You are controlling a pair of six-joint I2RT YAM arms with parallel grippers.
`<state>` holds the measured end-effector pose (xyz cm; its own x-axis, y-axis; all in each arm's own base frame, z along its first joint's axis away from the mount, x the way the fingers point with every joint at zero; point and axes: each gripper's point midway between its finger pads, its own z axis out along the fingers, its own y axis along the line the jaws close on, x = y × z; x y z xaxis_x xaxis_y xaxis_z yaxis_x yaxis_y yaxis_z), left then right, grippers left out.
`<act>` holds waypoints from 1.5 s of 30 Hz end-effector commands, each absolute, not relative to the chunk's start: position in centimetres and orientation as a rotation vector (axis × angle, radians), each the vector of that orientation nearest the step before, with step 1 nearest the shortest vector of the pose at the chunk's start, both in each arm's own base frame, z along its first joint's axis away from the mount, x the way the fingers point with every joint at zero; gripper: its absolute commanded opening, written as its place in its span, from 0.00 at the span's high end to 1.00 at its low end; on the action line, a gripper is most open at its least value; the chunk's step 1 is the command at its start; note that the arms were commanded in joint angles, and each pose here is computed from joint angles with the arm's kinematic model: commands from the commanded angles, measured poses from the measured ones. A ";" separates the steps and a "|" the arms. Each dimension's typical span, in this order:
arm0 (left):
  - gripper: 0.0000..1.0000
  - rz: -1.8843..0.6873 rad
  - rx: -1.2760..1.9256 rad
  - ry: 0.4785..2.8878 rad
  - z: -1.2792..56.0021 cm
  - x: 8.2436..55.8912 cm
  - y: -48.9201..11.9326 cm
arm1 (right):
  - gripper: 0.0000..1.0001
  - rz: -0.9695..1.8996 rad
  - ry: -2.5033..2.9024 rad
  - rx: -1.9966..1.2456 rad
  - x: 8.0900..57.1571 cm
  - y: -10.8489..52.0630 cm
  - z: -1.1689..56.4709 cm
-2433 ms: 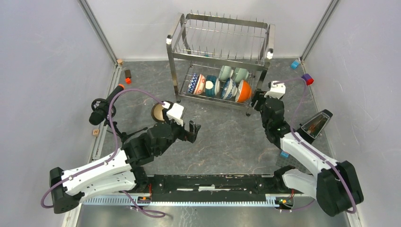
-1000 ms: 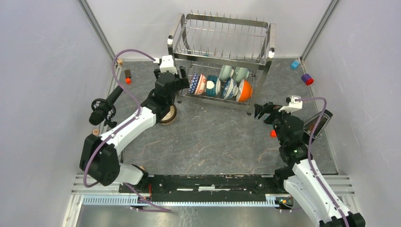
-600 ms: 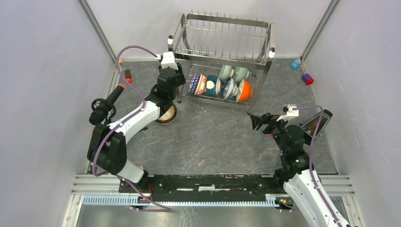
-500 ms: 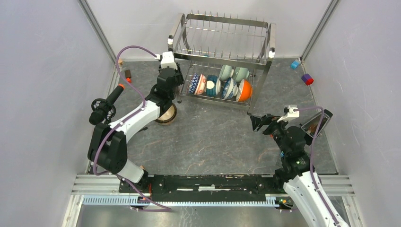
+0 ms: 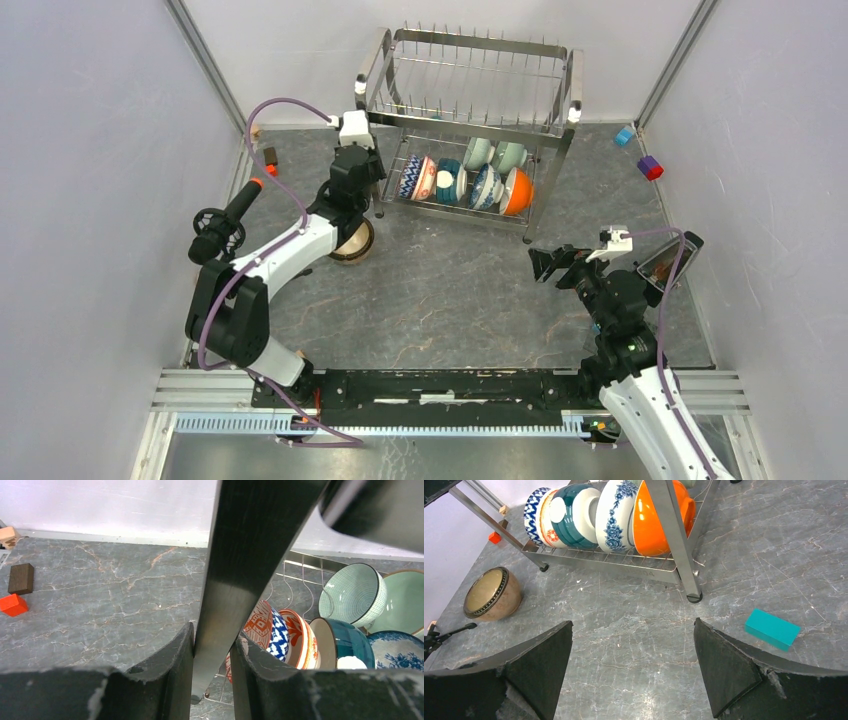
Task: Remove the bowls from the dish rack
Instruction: Adjust the dish rack at the center of the board.
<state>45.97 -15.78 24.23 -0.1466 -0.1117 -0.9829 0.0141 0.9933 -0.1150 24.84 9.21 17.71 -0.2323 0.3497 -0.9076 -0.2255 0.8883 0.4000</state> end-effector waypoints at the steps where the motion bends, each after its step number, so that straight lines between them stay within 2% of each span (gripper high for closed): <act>1: 0.98 -0.348 0.017 1.632 26.9 44.6 -20.2 | 0.04 0.514 1.682 0.104 25.2 8.8 19.4; 19: 0.98 -0.435 -0.031 1.664 26.4 37.1 -22.5 | 0.02 0.405 1.690 0.097 26.1 7.6 21.4; 29: 0.97 -0.514 -0.049 1.697 25.2 33.1 -22.7 | 0.02 0.526 1.778 0.010 25.5 10.1 19.8; 31: 0.87 -0.530 -0.048 1.703 25.3 32.5 -22.5 | 0.02 0.549 1.818 0.063 25.6 10.2 19.3; 35: 0.49 -0.558 -0.029 1.728 25.5 31.2 -22.1 | 0.02 0.583 1.866 0.024 25.5 11.1 19.0; 37: 0.36 -0.579 -0.018 1.740 25.6 30.2 -21.7 | 0.02 0.611 1.863 -0.028 25.3 11.7 19.4; 40: 0.25 -0.599 -0.030 1.757 25.6 28.8 -20.8 | 0.02 0.627 1.838 -0.102 25.1 12.4 20.3; 45: 0.17 -0.625 -0.044 1.821 24.8 26.5 -19.5 | 0.02 0.679 1.840 -0.165 24.9 13.5 20.4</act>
<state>28.49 -19.93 26.39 -0.2468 -0.3121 -0.9174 0.2957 0.8773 -0.3780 24.92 11.96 17.75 -0.4237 0.2342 -0.8750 -0.3173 0.8664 0.3855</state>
